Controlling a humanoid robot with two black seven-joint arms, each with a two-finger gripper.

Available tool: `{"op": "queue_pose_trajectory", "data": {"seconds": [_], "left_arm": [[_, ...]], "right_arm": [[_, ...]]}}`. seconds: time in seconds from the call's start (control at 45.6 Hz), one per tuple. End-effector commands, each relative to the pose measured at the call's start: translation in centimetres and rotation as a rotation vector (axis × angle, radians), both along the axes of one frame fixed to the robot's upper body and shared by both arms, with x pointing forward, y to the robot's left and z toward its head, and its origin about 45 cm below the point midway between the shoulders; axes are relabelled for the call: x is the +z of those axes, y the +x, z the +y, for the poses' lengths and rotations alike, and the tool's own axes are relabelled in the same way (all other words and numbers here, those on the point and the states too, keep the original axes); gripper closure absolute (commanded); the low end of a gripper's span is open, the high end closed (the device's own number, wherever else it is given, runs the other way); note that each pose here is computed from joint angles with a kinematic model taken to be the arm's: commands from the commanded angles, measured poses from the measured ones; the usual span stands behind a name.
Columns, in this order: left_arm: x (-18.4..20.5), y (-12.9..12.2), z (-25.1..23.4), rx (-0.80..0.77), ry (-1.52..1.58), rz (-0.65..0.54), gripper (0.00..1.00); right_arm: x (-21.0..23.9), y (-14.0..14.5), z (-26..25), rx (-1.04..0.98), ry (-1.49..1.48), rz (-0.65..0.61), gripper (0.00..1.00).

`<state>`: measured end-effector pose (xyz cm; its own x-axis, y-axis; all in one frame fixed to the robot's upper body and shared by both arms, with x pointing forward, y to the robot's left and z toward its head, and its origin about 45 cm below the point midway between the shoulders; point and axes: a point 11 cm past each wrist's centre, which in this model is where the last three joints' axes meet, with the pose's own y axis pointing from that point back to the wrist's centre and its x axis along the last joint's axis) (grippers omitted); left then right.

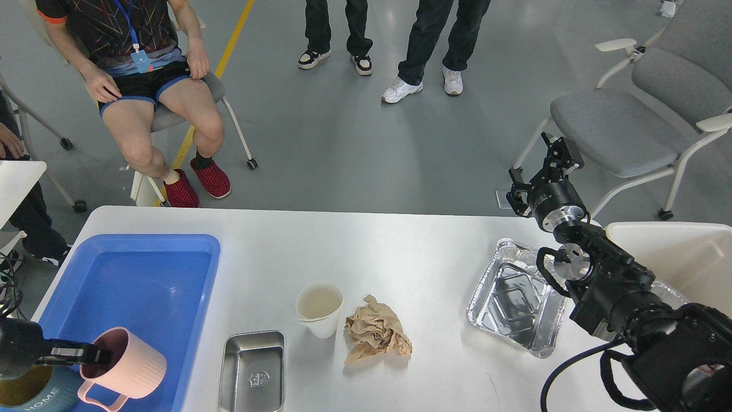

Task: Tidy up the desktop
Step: 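Lift the pink mug and lower it into the blue basin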

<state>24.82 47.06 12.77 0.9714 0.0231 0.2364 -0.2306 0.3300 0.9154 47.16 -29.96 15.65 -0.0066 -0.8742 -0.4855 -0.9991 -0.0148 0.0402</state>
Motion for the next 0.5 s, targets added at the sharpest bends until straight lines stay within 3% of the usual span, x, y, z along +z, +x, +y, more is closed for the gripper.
{"op": "queue_pose_trajectory", "data": {"seconds": [0.0,0.219,0.483], "left_arm": [[-0.41,0.22,-0.36,-0.007,0.015,-0.002,0.99],[-0.48,0.29,-0.41,-0.007,0.020,-0.002,0.96],[-0.53,0.20,-0.65,-0.008,0.005,0.005,0.64]], "right_arm": [[-0.05,-0.01,0.17,0.003,0.001,0.001,0.00],[-0.05,-0.01,0.17,0.002,0.002,0.001,0.00],[-0.05,-0.01,0.17,0.002,0.002,0.001,0.00]]}}
